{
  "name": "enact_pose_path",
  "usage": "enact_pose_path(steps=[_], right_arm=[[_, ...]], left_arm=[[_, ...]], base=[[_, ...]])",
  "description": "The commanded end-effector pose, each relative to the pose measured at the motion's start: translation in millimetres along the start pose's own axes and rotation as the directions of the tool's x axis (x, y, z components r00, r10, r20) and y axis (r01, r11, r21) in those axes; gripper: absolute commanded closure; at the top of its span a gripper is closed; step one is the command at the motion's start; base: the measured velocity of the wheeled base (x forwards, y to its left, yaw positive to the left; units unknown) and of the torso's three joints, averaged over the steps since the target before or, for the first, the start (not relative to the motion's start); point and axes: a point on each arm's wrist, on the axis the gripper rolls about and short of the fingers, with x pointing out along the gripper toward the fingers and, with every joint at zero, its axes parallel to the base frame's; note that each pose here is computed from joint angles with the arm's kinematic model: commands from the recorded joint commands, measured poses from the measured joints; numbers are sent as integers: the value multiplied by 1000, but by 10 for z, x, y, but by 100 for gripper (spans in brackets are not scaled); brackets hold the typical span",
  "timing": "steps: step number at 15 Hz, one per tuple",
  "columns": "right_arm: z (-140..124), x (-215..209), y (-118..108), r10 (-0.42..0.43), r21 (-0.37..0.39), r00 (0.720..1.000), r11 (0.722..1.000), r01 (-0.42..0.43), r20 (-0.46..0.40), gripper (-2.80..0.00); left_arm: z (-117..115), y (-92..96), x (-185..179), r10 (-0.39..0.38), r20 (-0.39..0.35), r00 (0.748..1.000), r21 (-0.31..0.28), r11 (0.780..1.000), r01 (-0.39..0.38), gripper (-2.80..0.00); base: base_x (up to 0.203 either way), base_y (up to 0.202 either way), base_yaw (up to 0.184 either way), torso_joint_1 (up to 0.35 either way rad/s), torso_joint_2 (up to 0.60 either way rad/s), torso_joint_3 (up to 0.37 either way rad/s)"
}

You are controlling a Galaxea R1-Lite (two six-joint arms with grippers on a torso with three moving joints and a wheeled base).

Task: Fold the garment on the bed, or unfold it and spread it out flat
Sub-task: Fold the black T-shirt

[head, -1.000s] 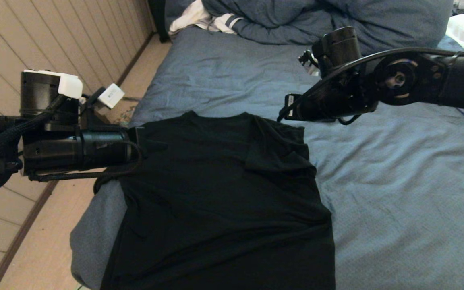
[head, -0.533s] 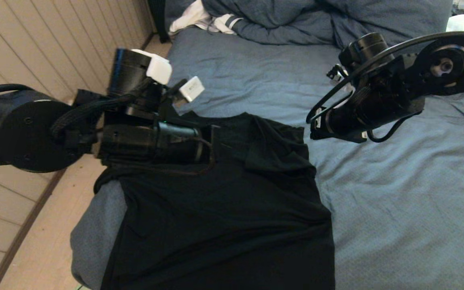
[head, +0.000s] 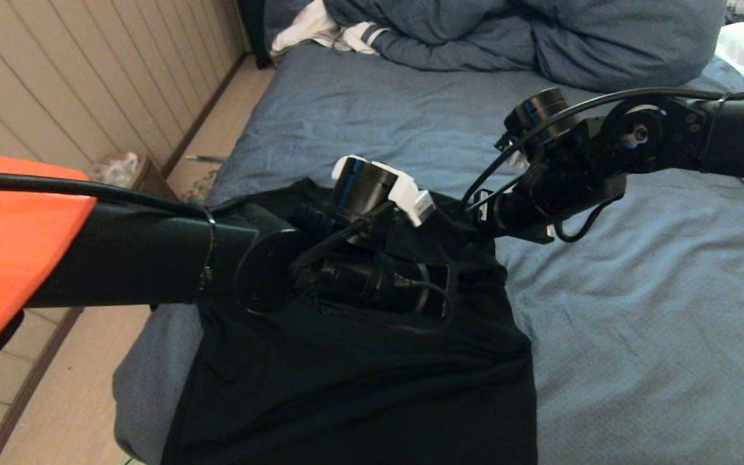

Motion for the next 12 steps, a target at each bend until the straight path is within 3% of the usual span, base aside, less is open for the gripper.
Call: enact_pose_path(steps=[1,5,7,12], right_arm=[[-16,150,12,0,0,1000,1000,0,-28,0],[14,284,25,9,-4,1000,1000,-9,-7,0],[32,307,3,9,-3,1000,1000,-9,0,0],[38,317,-19,5,1,1000,1000,-5,-1,0]], left_arm=[[-139,34,257,-2,-51,999,-4,1000,2,0],[-179,119,542,9,-23,1000,9,1000,-9,0],[-72,139,622,39,56,998,22,999,-40,0],[428,75,32,23,246,969,-9,1000,-21,0]], base=[[0,0,0,0,0,0],[0,0,0,0,0,0],[0,0,0,0,0,0],[0,0,0,0,0,0]])
